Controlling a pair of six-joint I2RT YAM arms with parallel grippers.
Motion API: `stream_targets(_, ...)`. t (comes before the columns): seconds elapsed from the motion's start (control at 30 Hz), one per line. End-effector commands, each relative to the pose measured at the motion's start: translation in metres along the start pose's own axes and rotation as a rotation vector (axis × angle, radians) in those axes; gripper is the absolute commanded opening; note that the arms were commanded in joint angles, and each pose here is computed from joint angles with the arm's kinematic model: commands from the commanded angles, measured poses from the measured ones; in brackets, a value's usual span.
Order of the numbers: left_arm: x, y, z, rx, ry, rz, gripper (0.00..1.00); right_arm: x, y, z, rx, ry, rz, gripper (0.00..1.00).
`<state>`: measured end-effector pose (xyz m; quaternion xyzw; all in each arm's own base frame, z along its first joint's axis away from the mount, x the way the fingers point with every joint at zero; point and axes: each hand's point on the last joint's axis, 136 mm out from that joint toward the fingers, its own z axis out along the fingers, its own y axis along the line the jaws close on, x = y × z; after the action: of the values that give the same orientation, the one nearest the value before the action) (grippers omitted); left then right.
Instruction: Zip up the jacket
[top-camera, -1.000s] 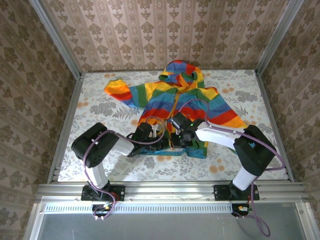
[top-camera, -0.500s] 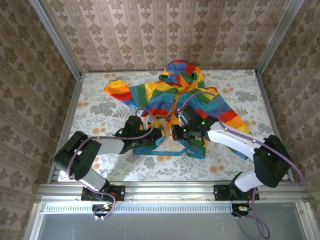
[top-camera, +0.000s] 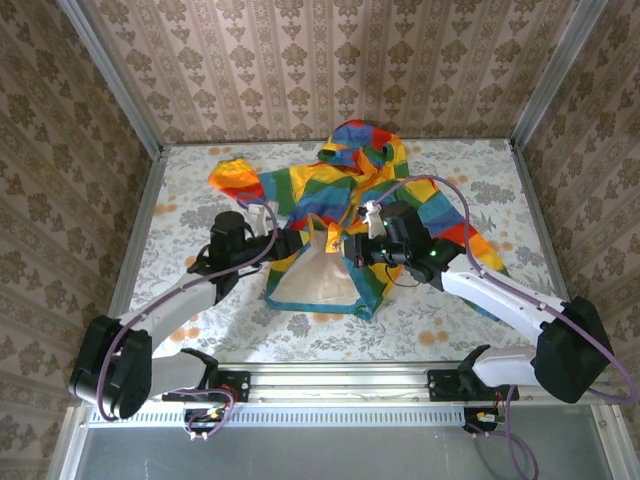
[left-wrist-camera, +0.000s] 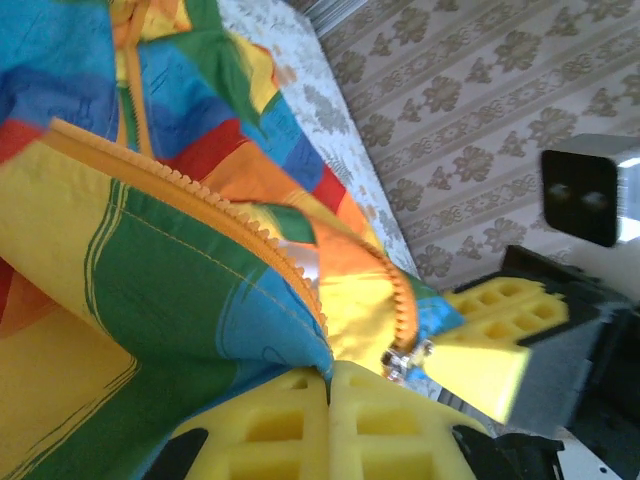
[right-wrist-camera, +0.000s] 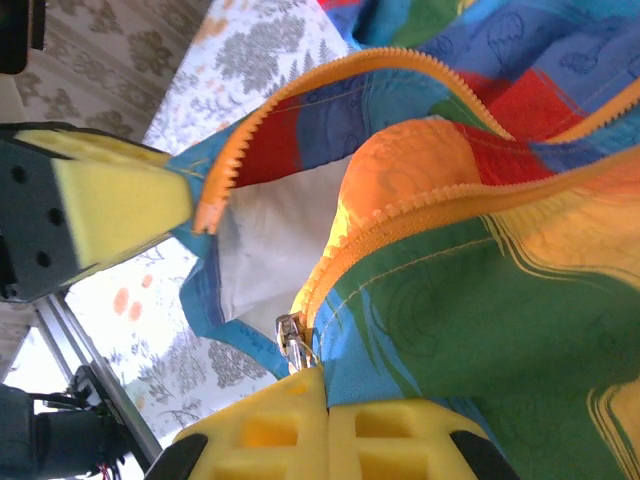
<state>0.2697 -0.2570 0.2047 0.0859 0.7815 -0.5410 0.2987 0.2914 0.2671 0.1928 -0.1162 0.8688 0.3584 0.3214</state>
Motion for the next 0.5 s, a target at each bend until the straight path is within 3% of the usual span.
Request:
stream_targets(0.0,-0.022,-0.031,-0.012,0.1,-0.052,0.109,0.0,-0.019,0.022,-0.009,-0.148,-0.084,-0.044,0.0)
stream_targets(0.17,-0.032,-0.05,-0.017,0.197,-0.098,0.129,0.0,-0.023,0.031,-0.012,-0.221,-0.095,-0.067,0.0)
stream_targets(0.47,-0.031,-0.056,-0.012,0.261,-0.12,0.092,0.0,-0.025,0.041,-0.014,-0.283,-0.111,-0.076,0.0)
